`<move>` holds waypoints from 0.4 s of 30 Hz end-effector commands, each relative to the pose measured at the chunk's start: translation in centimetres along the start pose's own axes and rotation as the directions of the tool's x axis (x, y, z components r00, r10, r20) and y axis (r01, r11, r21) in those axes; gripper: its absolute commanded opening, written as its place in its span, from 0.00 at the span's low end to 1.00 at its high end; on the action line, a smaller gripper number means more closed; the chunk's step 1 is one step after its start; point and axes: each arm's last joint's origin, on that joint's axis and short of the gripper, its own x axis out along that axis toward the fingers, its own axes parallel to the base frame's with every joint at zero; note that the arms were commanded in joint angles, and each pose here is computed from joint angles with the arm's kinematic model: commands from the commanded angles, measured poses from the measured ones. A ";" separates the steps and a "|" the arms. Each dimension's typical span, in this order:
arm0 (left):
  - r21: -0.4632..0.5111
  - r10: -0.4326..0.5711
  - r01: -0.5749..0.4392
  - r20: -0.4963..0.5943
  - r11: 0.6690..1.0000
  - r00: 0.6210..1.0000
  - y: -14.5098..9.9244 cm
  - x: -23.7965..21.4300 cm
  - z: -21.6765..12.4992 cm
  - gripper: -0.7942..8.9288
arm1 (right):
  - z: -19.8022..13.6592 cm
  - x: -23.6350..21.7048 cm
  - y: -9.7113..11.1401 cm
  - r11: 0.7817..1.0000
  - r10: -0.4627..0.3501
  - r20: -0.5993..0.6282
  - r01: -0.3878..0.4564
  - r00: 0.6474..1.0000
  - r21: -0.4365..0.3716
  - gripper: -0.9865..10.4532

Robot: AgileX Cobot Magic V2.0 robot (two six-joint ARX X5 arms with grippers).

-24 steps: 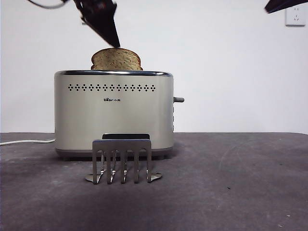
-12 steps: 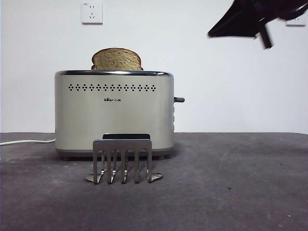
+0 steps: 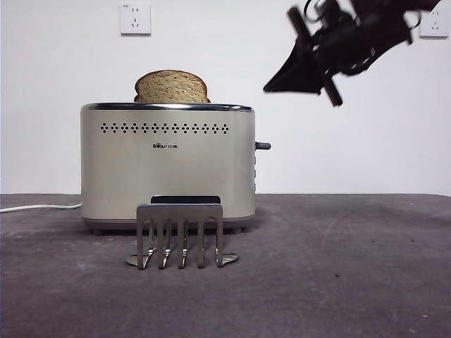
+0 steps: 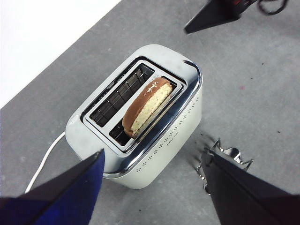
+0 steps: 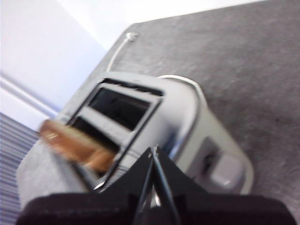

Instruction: Pick up a slice of bread from the rack,put the bread on the toaster,press the button

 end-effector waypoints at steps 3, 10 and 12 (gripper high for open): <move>-0.026 -0.048 0.048 0.012 0.999 0.999 -0.1 0.0 0.0 0.44 | -1.0 2.3 -2.2 0.999 -0.010 -0.038 0.012 0.999 0.050 0.08; -0.026 -0.075 0.076 0.023 0.997 0.997 -0.2 0.0 0.0 0.44 | -2.6 4.1 -4.4 0.997 -0.041 -0.072 0.046 0.997 0.069 0.08; -0.026 -0.075 0.076 0.023 0.997 0.997 -0.2 0.0 0.1 0.44 | -3.0 4.7 -4.7 0.997 -0.040 -0.086 0.045 0.996 0.061 0.08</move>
